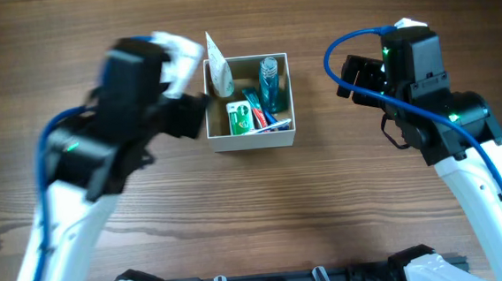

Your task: Pack container

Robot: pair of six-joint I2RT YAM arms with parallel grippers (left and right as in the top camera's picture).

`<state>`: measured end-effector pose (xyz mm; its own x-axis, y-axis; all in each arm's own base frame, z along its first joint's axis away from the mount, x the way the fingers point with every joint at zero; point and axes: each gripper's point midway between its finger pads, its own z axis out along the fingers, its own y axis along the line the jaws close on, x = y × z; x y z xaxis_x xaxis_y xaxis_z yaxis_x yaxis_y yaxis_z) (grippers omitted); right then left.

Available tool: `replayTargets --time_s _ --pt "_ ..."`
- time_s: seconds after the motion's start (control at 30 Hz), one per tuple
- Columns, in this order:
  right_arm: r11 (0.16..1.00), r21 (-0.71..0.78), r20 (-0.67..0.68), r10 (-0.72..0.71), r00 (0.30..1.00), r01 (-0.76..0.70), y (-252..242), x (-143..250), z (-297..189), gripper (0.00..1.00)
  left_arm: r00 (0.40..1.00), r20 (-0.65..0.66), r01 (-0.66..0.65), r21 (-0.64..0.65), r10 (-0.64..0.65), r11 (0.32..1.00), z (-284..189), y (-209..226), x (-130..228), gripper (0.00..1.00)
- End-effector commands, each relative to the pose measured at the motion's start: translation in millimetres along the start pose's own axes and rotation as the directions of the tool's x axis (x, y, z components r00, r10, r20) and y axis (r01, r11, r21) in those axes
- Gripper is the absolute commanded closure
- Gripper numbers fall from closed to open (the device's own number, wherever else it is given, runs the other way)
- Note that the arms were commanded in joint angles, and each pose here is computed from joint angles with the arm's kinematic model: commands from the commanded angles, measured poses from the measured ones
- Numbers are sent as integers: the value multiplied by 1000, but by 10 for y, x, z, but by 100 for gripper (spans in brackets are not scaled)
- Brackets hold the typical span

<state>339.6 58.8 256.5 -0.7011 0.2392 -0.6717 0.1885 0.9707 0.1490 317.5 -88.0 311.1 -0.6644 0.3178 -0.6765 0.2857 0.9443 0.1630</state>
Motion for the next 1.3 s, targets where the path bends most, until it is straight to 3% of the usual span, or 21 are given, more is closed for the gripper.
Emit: replayTargets --time_s 0.0,0.1,0.27,0.63,0.93,1.13,1.27 --pt "1000 -9 1 11 1000 -11 26 -26 -2 0 908 87 418 -219 -409 882 -264 803 171 0" --pt "1000 -9 1 11 1000 -11 26 -26 -2 0 840 112 540 -271 -531 797 -338 1155 337 0" --pt "1000 -9 1 12 1000 -12 26 -26 -2 0 796 95 597 -281 -598 751 -225 1376 436 0" --pt "1000 -9 1 11 1000 -11 26 -26 -2 0 786 -28 580 -316 -618 751 227 1415 562 0" --pt "1000 -14 11 11 1000 -10 23 -38 -43 0 782 -55 575 -322 -621 752 323 1418 595 0" --pt "998 -55 113 -2 994 9 -53 -124 -504 0 782 -55 575 -322 -621 752 323 1418 595 0" --pt "997 -54 273 -36 961 52 -227 -202 -870 0 782 -55 574 -322 -621 752 323 1418 595 0"
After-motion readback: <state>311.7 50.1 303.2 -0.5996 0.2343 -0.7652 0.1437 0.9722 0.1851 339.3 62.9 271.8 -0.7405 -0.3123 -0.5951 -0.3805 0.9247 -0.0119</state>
